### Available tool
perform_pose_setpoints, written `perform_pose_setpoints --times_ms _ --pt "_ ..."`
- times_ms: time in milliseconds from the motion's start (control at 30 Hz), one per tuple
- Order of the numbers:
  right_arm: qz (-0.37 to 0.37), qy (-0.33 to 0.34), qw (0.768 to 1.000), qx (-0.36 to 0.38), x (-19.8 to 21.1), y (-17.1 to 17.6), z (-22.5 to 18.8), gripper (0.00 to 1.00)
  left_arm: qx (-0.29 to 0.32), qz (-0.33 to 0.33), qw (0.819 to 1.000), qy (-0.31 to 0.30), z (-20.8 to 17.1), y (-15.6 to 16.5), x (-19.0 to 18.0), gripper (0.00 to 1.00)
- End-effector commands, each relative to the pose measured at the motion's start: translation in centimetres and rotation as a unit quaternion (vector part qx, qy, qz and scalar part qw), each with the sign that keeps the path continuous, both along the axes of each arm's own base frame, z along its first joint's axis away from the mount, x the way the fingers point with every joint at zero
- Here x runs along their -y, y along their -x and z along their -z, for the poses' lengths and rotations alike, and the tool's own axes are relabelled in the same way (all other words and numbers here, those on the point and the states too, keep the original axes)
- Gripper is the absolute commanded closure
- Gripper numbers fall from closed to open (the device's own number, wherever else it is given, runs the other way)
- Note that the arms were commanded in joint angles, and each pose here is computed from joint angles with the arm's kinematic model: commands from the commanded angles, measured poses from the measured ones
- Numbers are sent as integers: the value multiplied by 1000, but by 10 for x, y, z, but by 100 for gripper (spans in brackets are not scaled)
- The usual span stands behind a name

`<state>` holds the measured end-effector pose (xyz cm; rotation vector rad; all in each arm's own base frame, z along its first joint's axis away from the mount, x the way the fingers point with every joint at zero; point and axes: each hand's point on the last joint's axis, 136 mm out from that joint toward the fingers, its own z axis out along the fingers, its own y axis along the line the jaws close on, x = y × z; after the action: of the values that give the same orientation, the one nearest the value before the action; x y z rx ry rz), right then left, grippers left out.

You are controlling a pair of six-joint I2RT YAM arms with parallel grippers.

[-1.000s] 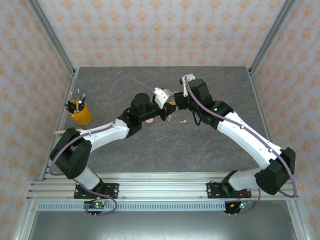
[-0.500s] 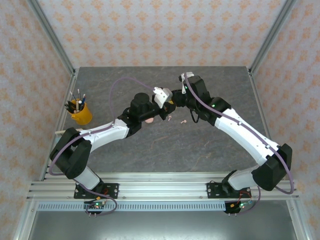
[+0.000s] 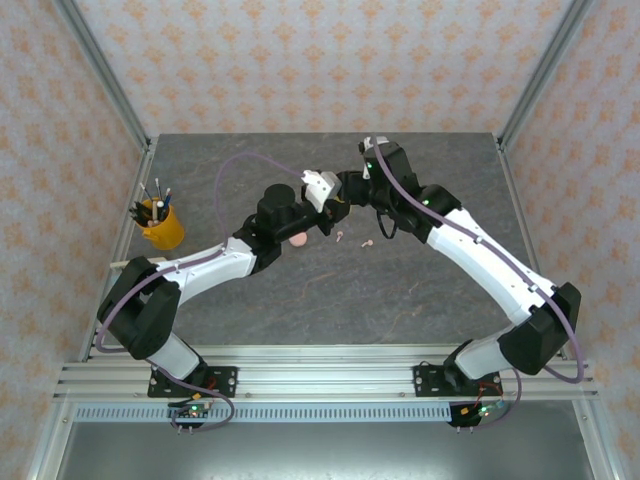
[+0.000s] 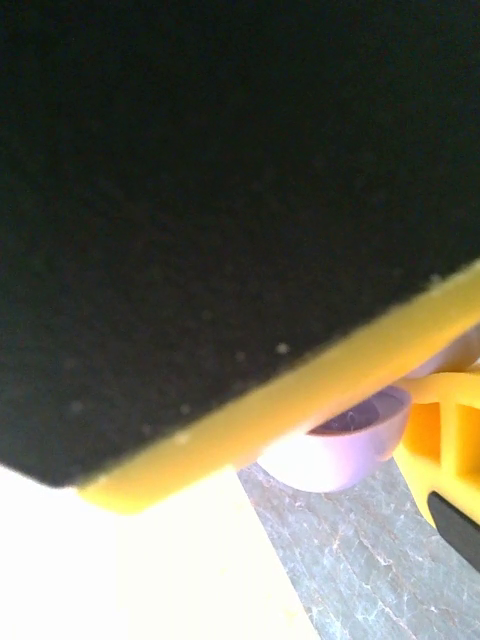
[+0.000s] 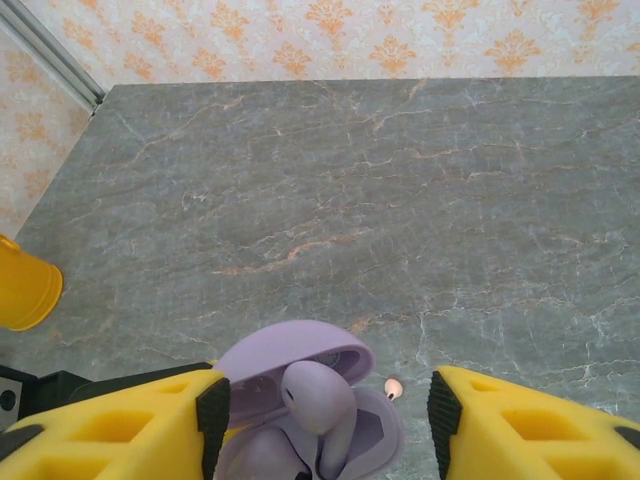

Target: Insert wireless bluetooth earbuds into charging case

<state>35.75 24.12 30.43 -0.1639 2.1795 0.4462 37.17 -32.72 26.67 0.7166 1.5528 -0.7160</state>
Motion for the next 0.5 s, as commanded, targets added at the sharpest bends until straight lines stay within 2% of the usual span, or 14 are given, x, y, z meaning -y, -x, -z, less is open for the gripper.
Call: perform_pose_setpoints --times_ms 0,467 --pt "5 -39 999 14 -8 -5 -23 41 37 30 999 23 -29 16 8 100" --pt "14 -85 996 13 -10 -7 -46 35 34 29 999 21 -25 16 8 100"
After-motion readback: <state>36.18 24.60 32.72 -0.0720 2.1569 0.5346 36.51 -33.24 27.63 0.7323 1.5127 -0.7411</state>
